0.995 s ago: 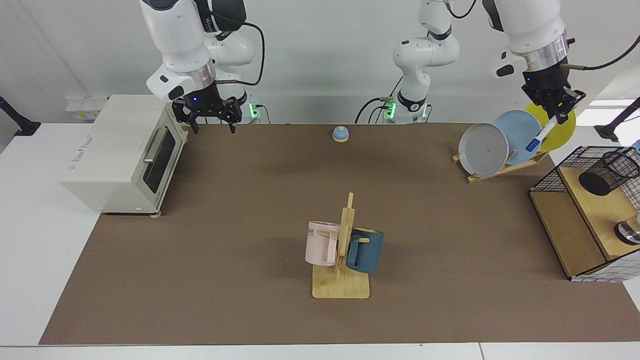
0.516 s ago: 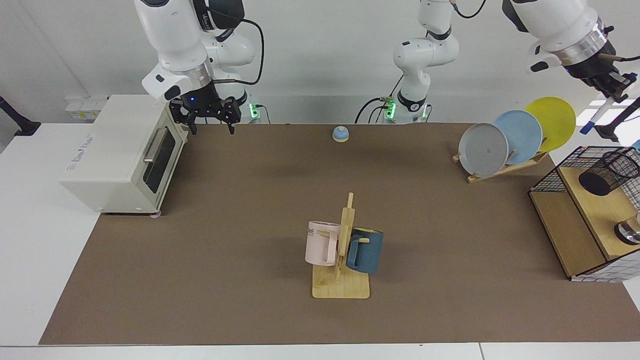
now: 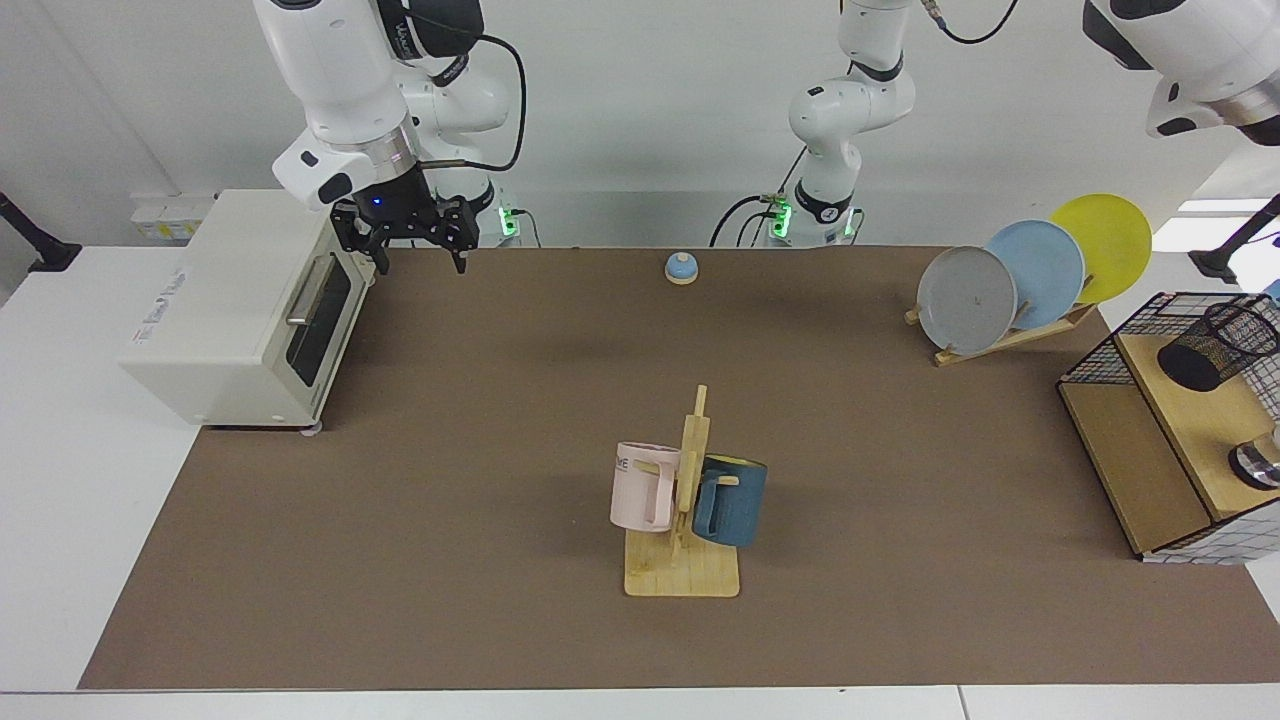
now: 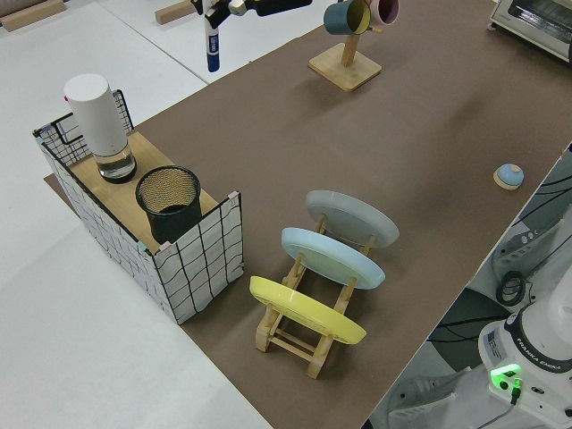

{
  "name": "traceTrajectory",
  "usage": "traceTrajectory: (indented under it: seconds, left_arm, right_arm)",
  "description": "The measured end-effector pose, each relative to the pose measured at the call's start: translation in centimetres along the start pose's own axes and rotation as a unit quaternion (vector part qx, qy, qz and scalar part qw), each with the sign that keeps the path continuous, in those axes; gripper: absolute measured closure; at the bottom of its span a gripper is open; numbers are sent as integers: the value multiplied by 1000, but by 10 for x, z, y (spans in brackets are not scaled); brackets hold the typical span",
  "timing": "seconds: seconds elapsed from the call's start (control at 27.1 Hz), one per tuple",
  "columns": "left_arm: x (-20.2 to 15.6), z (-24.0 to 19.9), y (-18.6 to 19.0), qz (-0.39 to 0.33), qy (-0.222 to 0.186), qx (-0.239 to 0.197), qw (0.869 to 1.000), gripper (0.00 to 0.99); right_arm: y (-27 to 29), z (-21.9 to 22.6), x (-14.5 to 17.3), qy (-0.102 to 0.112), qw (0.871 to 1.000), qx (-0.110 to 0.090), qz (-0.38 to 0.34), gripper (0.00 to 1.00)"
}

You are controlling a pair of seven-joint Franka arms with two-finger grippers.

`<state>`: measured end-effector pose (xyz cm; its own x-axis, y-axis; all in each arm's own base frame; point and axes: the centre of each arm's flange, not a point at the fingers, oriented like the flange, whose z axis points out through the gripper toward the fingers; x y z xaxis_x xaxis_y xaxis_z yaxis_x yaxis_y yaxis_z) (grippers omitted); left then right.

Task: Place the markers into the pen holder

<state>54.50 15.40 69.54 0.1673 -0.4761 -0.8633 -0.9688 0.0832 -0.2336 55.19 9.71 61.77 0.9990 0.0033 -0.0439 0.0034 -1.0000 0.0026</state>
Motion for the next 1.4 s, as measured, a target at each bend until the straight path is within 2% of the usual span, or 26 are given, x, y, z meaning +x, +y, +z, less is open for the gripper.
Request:
traceTrajectory:
  seconds: [0.29,0.81,1.4]
  left_arm:
    - [20,30,-11,33,-20,-4,999,815]
    - [33,110,-7,70,-4,-16,997,815]
    - [67,149,-8,97,13,-37,994,815]
  right_arm:
    - [1,0,0,0,1000,0,25,0]
    - [-1,2,2,6,999,1,54,0]
    - [-6,2,1,7,999,2,50,0]
